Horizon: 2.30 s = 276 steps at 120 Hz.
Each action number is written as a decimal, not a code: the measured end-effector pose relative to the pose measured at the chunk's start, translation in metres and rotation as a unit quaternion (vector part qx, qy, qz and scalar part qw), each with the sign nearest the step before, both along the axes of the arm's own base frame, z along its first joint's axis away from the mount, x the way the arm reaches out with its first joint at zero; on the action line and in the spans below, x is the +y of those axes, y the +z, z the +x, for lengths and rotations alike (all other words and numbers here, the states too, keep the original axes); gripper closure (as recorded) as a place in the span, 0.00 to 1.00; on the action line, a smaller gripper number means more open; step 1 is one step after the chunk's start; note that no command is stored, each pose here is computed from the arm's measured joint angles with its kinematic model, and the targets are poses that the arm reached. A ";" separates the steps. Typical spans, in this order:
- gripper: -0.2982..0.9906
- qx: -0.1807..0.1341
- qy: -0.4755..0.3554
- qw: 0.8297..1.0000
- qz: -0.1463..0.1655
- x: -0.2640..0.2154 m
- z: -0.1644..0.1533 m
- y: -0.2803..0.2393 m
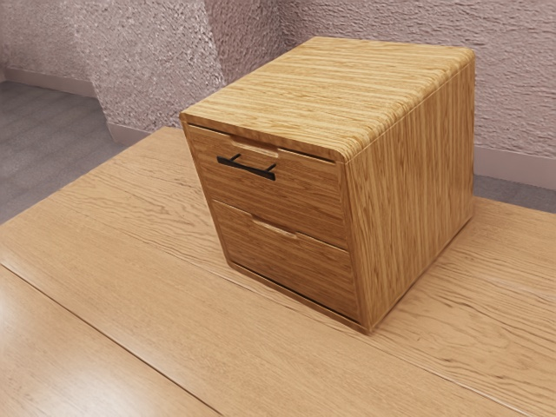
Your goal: Pull the drawer handle with one arm to open the drawer
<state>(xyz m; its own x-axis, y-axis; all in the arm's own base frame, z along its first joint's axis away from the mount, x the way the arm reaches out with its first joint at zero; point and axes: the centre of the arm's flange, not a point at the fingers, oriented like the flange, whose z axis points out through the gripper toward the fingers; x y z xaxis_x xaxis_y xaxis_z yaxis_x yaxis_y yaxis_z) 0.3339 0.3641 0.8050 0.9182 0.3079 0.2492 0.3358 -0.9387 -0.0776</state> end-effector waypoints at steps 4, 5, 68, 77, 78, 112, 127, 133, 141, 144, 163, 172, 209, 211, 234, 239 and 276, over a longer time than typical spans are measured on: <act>0.24 -0.008 -0.011 1.000 0.010 -0.003 0.002 0.007; 0.24 -0.009 -0.017 1.000 0.012 -0.006 0.006 0.007; 0.25 0.044 -0.573 0.811 0.107 -0.360 0.197 -0.057; 0.25 0.051 -0.587 0.797 0.132 -0.352 0.195 -0.072; 0.25 0.052 -0.587 0.797 0.134 -0.349 0.195 -0.074; 0.25 0.034 -0.645 0.736 0.205 -0.348 0.197 -0.105; 0.25 0.027 -0.667 0.709 0.224 -0.356 0.197 -0.119; 0.25 0.022 -0.675 0.700 0.233 -0.359 0.199 -0.121; 0.25 0.014 -0.683 0.688 0.246 -0.362 0.201 -0.120; 0.25 0.012 -0.686 0.684 0.250 -0.363 0.201 -0.119; 0.25 0.008 -0.698 0.663 0.268 -0.367 0.185 -0.118; 0.25 0.009 -0.708 0.652 0.270 -0.372 0.184 -0.126; 0.25 0.019 -0.732 0.626 0.269 -0.372 0.195 -0.157; 0.25 0.019 -0.732 0.625 0.269 -0.371 0.195 -0.158; 0.24 0.024 -0.738 0.618 0.270 -0.366 0.198 -0.165; 0.24 0.023 -0.739 0.616 0.272 -0.366 0.198 -0.164; 0.25 0.018 -0.747 0.603 0.281 -0.370 0.200 -0.163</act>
